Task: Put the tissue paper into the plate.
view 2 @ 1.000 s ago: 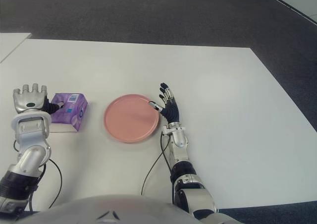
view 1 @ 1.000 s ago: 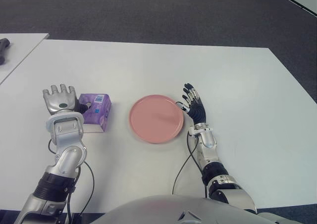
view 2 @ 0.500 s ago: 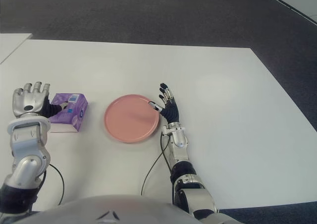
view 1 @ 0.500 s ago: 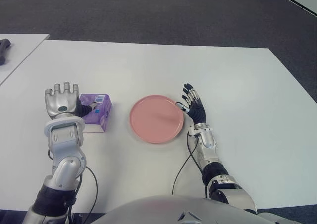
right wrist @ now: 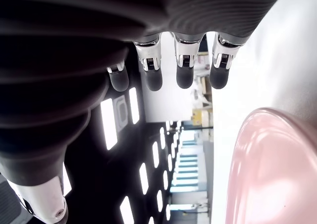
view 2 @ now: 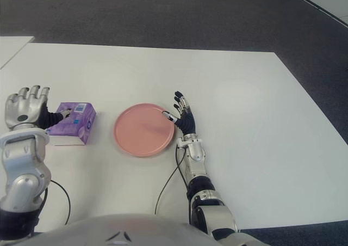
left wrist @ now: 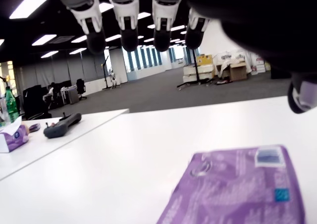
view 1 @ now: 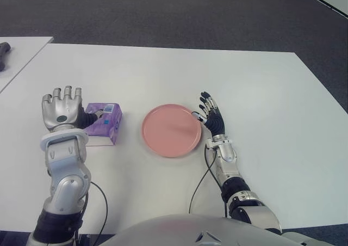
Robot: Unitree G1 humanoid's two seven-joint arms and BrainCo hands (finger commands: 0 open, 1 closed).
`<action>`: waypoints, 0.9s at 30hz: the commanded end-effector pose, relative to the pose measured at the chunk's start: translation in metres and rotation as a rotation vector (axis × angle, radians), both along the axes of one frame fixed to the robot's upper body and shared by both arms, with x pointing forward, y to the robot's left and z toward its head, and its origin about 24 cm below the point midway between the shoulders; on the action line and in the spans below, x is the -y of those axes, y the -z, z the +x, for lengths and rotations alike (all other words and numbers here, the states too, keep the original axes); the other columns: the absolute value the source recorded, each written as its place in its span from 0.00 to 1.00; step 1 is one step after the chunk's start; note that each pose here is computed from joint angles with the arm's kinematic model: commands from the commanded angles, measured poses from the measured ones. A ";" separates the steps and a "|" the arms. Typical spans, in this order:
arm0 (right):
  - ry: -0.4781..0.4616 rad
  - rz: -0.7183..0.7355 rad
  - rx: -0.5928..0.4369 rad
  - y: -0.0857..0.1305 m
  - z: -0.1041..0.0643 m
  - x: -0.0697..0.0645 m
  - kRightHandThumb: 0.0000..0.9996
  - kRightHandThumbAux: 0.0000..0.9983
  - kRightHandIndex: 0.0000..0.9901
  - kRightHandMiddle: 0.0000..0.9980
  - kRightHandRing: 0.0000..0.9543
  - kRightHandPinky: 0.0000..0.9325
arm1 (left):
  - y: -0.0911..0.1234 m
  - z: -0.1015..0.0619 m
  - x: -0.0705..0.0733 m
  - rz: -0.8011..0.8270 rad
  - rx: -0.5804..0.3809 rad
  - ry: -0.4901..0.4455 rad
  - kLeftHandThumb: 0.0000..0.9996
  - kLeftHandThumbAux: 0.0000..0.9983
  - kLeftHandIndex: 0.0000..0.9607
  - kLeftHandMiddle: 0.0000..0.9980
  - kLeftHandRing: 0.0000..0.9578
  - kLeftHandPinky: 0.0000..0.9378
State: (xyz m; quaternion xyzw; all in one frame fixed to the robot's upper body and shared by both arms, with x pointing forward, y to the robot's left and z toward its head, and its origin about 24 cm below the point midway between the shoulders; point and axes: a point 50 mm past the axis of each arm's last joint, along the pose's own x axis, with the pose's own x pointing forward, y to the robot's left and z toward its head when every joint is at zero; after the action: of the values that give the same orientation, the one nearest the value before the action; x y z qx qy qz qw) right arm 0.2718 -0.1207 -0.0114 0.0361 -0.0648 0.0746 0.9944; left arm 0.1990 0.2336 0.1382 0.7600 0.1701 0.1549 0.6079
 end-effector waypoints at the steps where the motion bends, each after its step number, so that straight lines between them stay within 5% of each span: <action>1: 0.049 0.009 -0.206 0.047 -0.042 0.008 0.10 0.67 0.04 0.01 0.00 0.03 | -0.006 -0.007 0.000 -0.013 0.030 0.012 0.00 0.29 0.00 0.00 0.00 0.00; 11: 0.056 0.008 -0.215 0.048 -0.041 0.008 0.10 0.68 0.04 0.01 0.00 0.03 | -0.008 -0.012 0.011 -0.080 0.033 0.071 0.01 0.30 0.00 0.00 0.00 0.00; 27: 0.064 -0.019 -0.215 0.048 -0.041 0.008 0.10 0.67 0.05 0.02 0.00 0.04 | 0.029 0.008 0.020 -0.133 -0.155 0.062 0.00 0.30 0.00 0.00 0.00 0.00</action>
State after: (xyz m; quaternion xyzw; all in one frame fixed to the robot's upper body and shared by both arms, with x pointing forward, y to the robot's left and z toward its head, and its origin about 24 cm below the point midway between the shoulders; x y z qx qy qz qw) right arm 0.2720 -0.1202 -0.0133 0.0215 -0.0588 0.0637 0.9960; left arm 0.2010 0.2168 0.1203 0.7350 0.1792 0.0911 0.6476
